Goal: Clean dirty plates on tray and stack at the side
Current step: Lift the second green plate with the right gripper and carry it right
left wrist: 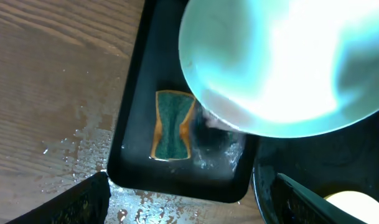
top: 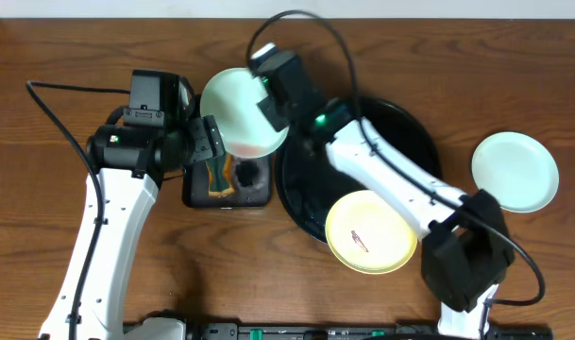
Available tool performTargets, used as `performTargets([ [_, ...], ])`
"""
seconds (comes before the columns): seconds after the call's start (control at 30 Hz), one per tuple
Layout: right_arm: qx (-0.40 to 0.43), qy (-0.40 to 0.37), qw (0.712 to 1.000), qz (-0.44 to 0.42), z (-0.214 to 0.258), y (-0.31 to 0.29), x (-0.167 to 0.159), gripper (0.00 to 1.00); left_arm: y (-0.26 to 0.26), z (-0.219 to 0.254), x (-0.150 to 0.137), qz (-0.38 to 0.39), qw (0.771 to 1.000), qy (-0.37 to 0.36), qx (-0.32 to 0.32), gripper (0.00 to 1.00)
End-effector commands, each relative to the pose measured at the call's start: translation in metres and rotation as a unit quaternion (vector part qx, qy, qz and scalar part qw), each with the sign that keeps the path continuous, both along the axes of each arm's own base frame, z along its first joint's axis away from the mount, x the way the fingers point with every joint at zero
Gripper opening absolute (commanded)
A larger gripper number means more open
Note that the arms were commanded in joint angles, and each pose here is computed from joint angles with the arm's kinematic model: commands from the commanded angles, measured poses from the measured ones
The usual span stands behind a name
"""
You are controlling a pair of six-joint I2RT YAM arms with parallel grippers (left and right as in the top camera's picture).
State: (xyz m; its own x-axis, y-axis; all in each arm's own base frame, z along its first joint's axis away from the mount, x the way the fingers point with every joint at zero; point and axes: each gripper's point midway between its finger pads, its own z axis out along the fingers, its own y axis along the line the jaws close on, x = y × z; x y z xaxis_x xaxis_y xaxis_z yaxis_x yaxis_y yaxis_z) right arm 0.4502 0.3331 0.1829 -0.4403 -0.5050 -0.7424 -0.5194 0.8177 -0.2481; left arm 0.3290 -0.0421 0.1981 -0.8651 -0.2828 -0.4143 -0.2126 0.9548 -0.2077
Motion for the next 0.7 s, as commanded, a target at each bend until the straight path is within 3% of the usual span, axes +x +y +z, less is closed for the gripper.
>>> performTargets([
  [0.0, -0.059, -0.091, 0.993, -0.038, 0.045, -0.01, 0.001, 0.01, 0.001, 0.005, 0.002, 0.001, 1.0, -0.006, 0.001, 0.83],
  [0.27, -0.106, -0.161, 0.98, -0.05, 0.082, -0.006, -0.013, 0.01, 0.001, 0.005, 0.002, 0.001, 1.0, -0.006, 0.001, 0.84],
  [0.67, -0.11, -0.213, 0.969, -0.054, 0.118, -0.003, -0.019, 0.01, 0.001, 0.005, 0.002, 0.001, 1.0, -0.006, 0.001, 0.84],
])
